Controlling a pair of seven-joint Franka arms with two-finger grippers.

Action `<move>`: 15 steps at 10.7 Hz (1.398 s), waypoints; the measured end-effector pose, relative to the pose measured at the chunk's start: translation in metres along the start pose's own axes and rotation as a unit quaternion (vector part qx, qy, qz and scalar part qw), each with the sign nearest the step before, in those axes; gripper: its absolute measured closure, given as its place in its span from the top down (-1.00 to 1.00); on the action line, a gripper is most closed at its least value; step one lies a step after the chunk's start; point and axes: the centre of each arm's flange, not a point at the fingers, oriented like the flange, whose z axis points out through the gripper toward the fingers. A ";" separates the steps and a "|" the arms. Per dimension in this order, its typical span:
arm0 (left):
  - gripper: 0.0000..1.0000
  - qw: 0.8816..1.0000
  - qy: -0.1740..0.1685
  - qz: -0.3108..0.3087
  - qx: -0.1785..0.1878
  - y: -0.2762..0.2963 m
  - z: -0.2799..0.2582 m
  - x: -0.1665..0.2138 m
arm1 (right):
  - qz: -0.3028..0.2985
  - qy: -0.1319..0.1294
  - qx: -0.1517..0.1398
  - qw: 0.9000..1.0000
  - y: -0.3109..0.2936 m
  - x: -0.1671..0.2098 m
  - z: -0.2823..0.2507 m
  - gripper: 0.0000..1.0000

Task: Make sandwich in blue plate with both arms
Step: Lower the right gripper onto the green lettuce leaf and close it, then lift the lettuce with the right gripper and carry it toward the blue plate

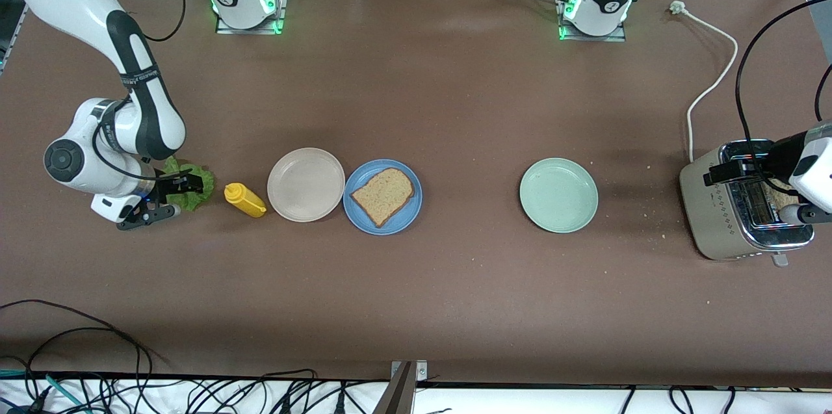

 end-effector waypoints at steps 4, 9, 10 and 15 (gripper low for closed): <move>1.00 1.000 -0.004 0.003 0.000 0.002 0.001 -0.001 | -0.027 0.021 -0.012 0.999 0.009 -0.019 0.023 1.00; 1.00 1.000 -0.010 0.005 0.000 0.005 0.002 -0.002 | -0.037 0.020 -0.012 0.999 0.010 -0.023 0.026 0.02; 1.00 1.000 -0.010 0.005 0.000 0.005 0.002 -0.002 | -0.040 0.021 -0.012 0.999 0.010 -0.022 0.025 -0.26; 1.00 1.000 -0.010 0.005 0.000 0.005 0.002 -0.002 | -0.049 0.031 -0.006 0.998 0.002 -0.015 -0.026 -0.85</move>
